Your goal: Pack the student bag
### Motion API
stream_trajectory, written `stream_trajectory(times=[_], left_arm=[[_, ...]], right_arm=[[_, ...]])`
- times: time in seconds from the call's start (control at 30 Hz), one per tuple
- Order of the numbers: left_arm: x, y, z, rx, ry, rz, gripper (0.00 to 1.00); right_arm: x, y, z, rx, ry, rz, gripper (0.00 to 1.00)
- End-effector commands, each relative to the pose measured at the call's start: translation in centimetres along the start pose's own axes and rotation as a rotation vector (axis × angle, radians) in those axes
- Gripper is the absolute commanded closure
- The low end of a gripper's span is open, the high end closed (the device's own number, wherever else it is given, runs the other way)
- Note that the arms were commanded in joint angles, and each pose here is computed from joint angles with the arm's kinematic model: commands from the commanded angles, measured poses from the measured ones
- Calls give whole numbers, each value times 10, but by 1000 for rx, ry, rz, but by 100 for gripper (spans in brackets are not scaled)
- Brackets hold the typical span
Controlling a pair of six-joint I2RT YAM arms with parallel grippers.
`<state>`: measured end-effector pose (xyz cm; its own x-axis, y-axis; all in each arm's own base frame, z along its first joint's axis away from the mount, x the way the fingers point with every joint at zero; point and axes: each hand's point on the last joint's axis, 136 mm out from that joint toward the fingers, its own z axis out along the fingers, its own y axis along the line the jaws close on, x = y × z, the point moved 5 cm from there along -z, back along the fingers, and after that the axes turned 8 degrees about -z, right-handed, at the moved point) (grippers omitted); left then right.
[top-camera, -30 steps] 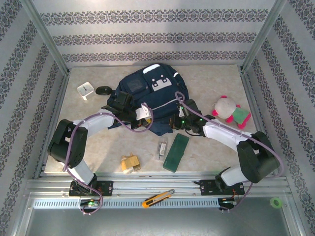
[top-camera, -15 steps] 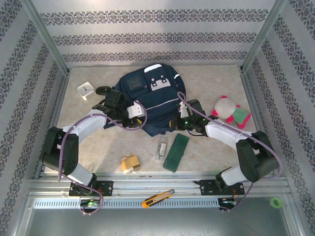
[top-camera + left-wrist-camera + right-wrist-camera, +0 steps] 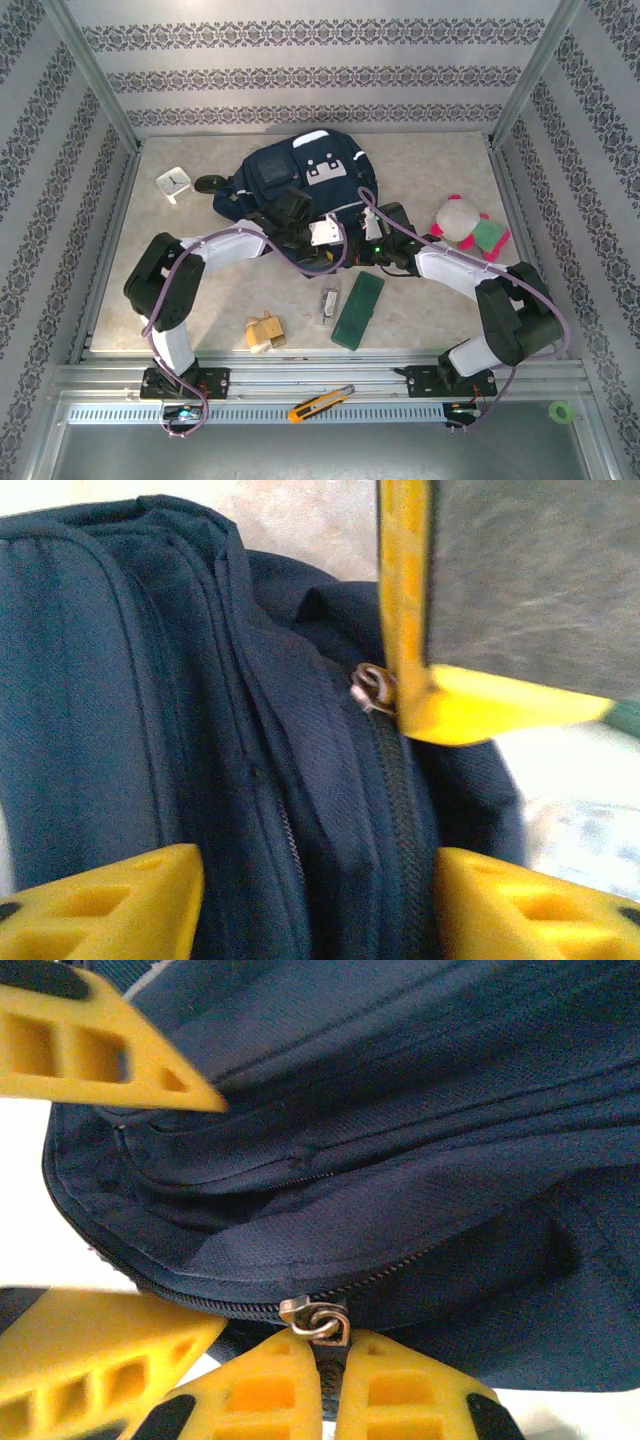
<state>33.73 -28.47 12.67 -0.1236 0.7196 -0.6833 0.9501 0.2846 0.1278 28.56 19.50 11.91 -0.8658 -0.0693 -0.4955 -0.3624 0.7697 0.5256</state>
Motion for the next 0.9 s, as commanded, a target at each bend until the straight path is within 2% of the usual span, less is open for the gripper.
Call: stream_trajectory(times=[0.0, 0.1, 0.17, 0.33, 0.43, 0.6, 0.77, 0.87], left_arm=[[-15, 9, 3, -36, -32, 2, 55], [-6, 5, -10, -29, -5, -5, 85], [4, -2, -25, 13, -6, -9, 92], [35, -14, -65, 99, 26, -37, 95], [40, -15, -84, 116, -12, -58, 96], [45, -19, -99, 121, -27, -50, 96], [62, -20, -107, 111, 65, -39, 96], [61, -22, -115, 121, 38, -62, 96]], right_arm=[[-3, 7, -1, -31, -9, -24, 96], [-3, -4, -5, 15, -18, 12, 96], [-4, -15, -9, 59, -39, 38, 96], [-7, -48, -17, 162, -71, 100, 97], [-11, -56, -14, 193, -70, 99, 97], [-19, -60, -8, 210, -68, 90, 97], [-24, -71, -14, 266, -94, 96, 97], [-27, -74, -16, 260, -114, 105, 97]])
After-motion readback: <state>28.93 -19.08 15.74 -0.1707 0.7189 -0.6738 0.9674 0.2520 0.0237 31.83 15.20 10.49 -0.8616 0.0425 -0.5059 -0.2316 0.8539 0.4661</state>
